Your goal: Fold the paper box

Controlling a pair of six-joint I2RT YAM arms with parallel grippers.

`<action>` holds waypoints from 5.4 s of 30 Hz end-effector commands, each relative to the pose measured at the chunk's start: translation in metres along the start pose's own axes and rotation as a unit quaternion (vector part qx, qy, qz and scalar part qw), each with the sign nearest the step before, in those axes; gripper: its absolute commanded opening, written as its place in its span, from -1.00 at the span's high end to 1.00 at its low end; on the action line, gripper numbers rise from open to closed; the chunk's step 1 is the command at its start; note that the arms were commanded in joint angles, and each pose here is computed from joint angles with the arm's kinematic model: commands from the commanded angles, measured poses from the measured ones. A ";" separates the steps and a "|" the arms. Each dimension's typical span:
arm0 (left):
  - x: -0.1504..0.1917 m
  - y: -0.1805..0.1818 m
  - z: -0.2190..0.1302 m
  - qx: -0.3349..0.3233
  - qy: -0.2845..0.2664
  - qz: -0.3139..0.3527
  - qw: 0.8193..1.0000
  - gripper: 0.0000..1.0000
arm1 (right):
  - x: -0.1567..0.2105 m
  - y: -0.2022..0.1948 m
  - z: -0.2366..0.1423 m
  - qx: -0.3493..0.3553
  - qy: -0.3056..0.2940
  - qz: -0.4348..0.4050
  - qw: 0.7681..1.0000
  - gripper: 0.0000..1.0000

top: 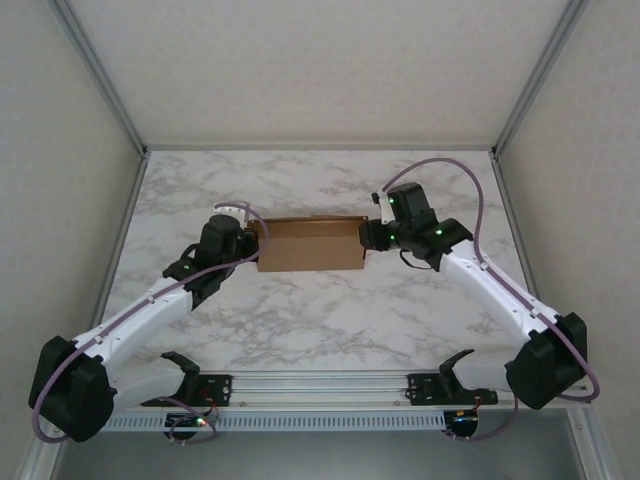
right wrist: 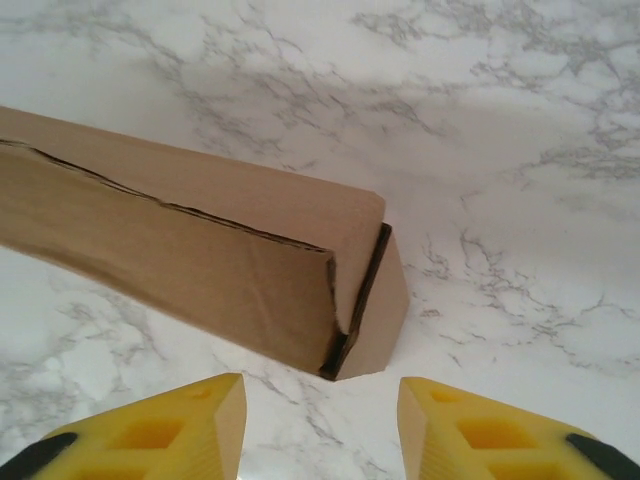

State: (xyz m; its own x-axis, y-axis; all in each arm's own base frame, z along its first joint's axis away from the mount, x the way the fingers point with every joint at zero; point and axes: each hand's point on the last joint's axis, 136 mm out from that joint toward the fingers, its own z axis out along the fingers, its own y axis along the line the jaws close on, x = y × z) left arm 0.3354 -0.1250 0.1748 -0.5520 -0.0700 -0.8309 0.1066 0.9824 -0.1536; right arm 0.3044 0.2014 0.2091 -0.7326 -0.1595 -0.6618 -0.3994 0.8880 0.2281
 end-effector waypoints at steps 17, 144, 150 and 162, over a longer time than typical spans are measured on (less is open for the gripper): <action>0.061 0.013 -0.001 -0.030 0.106 0.048 0.993 1.00 | -0.074 0.058 -0.002 -0.073 -0.007 0.067 0.995 0.93; 0.050 -0.001 -0.009 0.082 0.103 -0.184 0.974 1.00 | 0.027 -0.026 0.064 0.037 0.113 0.123 0.985 0.86; 0.058 0.003 -0.004 0.069 0.113 -0.193 0.972 1.00 | 0.067 -0.037 0.073 0.059 0.157 0.131 0.977 0.90; 0.069 0.005 0.000 0.066 0.119 -0.219 0.966 1.00 | 0.064 -0.027 0.058 0.021 0.106 0.133 0.985 0.90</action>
State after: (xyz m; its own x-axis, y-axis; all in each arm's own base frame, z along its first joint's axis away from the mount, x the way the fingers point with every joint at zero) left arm 0.3235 -0.1420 0.1817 -0.6262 -0.4261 -0.6530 0.0842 0.7956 -0.6000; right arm 0.3448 0.2133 0.1774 -0.7979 0.0559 -0.6002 -0.2318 0.8907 0.3911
